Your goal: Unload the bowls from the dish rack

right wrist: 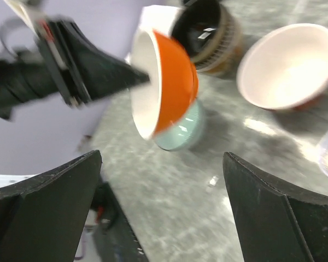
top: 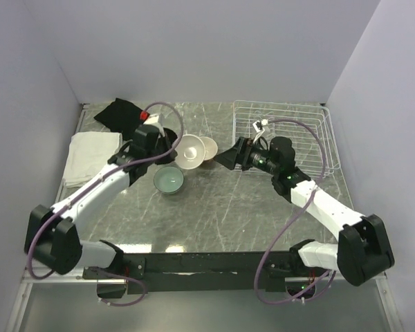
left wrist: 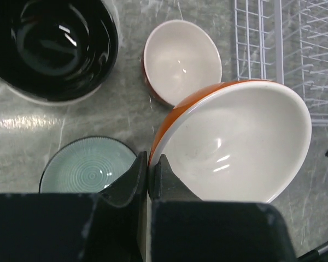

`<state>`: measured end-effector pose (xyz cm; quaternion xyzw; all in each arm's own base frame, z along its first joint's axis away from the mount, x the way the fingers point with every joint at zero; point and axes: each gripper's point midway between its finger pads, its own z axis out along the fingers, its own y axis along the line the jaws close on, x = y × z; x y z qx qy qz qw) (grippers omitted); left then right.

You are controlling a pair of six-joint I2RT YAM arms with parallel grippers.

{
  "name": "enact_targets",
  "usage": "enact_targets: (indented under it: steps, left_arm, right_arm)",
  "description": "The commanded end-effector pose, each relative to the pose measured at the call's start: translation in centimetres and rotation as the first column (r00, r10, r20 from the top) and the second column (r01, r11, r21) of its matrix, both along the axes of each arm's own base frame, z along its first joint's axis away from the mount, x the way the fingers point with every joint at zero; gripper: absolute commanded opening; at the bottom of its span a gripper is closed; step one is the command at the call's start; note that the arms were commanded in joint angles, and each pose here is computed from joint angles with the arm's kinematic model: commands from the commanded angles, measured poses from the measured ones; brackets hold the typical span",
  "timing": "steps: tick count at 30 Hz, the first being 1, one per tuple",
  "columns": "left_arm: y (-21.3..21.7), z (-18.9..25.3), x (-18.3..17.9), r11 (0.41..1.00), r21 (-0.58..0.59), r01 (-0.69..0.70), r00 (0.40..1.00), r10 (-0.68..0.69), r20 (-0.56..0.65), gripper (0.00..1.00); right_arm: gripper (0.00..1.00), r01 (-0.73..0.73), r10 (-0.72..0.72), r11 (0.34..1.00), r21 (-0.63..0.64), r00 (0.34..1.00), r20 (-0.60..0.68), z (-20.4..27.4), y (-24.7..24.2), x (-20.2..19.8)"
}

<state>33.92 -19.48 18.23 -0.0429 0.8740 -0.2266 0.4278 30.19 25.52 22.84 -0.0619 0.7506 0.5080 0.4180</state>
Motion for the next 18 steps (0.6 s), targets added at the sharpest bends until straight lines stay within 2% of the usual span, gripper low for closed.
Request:
enact_targets:
  steps: [1, 2, 3, 5, 6, 10, 12, 18]
  left_arm:
    - [-1.3, 3.8, 3.6, 1.0, 0.011, 0.006, 0.997, -0.007, 0.075, 0.01]
    - [-1.7, 2.1, 4.1, 0.999, 0.034, 0.011, 1.0, -0.012, 0.024, 0.01]
    - [-2.3, 3.2, 5.0, 1.0, 0.024, 0.017, 0.999, -0.018, 0.035, 0.01]
    - [-3.1, 1.4, 6.2, 0.998, 0.048, 0.026, 0.999, -0.026, -0.021, 0.01]
    - [-3.6, 2.2, 6.8, 0.999, 0.042, 0.034, 0.999, -0.033, -0.019, 0.01]
    - [-5.2, -0.3, 9.3, 0.996, 0.077, 0.055, 0.994, -0.048, -0.094, 0.01]
    - [-5.8, 0.0, 10.3, 0.994, 0.085, 0.067, 0.994, -0.059, -0.094, 0.02]
    - [-7.2, -3.7, 12.0, 0.988, 0.128, 0.091, 0.983, -0.068, -0.171, 0.06]
  right_arm:
    - [1.0, 0.107, -0.091, 0.983, -0.148, 0.99, 0.106, 0.9, -2.6, 0.4]
    - [1.0, 0.127, -0.111, 0.977, -0.173, 0.989, 0.098, 0.5, -3.1, 0.4]
    - [1.0, 0.136, -0.118, 0.974, -0.183, 0.987, 0.105, 0.5, -3.4, 0.2]
    - [1.0, 0.163, -0.138, 0.964, -0.211, 0.982, 0.126, 0.7, -4.2, -0.2]
    - [1.0, 0.171, -0.145, 0.96, -0.221, 0.981, 0.129, 0.5, -4.5, -0.3]
    - [1.0, 0.213, -0.175, 0.945, -0.249, 0.971, 0.164, 0.9, -5.8, -1.2]
    - [1.0, 0.237, -0.197, 0.934, -0.266, 0.965, 0.171, 0.7, -6.6, -1.7]
    - [1.0, 0.297, -0.247, 0.905, -0.306, 0.95, 0.192, 0.2, -8.5, -2.7]
